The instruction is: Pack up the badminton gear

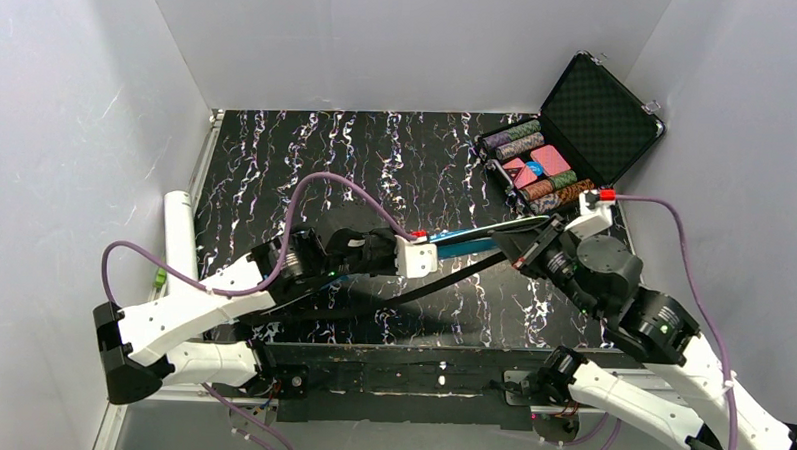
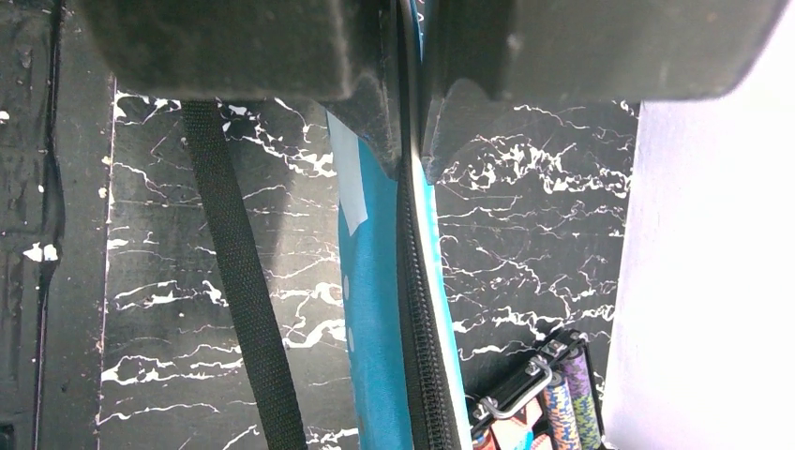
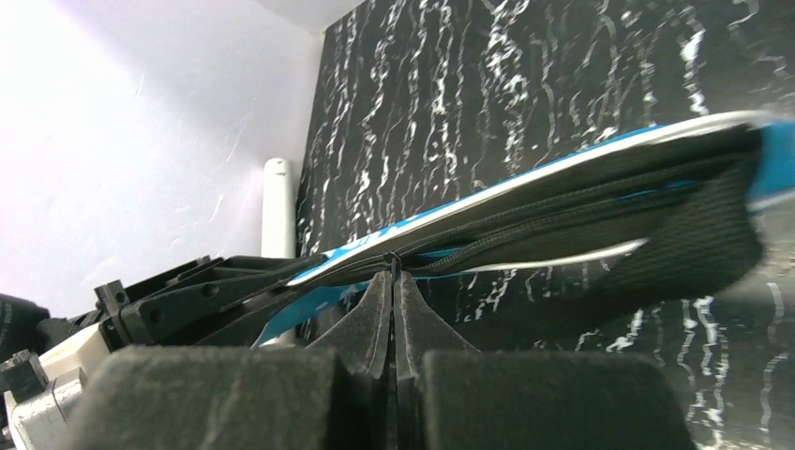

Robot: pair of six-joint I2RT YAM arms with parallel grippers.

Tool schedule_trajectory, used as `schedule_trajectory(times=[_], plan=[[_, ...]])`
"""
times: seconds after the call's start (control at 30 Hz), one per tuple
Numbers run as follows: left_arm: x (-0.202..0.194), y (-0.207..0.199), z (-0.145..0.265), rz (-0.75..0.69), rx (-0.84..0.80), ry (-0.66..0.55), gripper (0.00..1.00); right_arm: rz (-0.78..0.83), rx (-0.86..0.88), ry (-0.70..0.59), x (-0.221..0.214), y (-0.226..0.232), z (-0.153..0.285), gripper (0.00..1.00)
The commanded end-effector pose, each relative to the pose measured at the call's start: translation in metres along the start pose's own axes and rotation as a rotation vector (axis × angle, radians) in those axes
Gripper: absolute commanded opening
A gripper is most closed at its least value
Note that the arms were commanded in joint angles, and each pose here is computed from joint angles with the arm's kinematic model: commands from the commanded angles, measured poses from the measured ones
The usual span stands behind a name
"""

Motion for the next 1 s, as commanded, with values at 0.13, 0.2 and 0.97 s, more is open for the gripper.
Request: schedule_trajectory(times=[0.13,0.2,0.97], plan=[[0.005,0.010,0.015,-0.018,0.052,-0.013,0.00,0.047,-0.127,-0.253,0.061,-0.012,0.040,0.01],[0.006,0.010,0.015,-0.018,0.053,-0.015,0.00,0.048,-0.156,-0.277,0.065,-0.019,0.048,0.01],[0.001,0.017,-0.025,-0.161,-0.031,0.082,0.00,0.023,-0.304,-0.331,0.083,-0.044,0.086,0.36]])
Point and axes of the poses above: each gripper's point midway between its finger pads, its own z axis back along the fingers, its own y axis along the line the jaws close on, x = y × z, the point moved 4 cm from there along z, back along the fingers, and after that the axes turned 2 degrees about z, right-handed, at the moved point
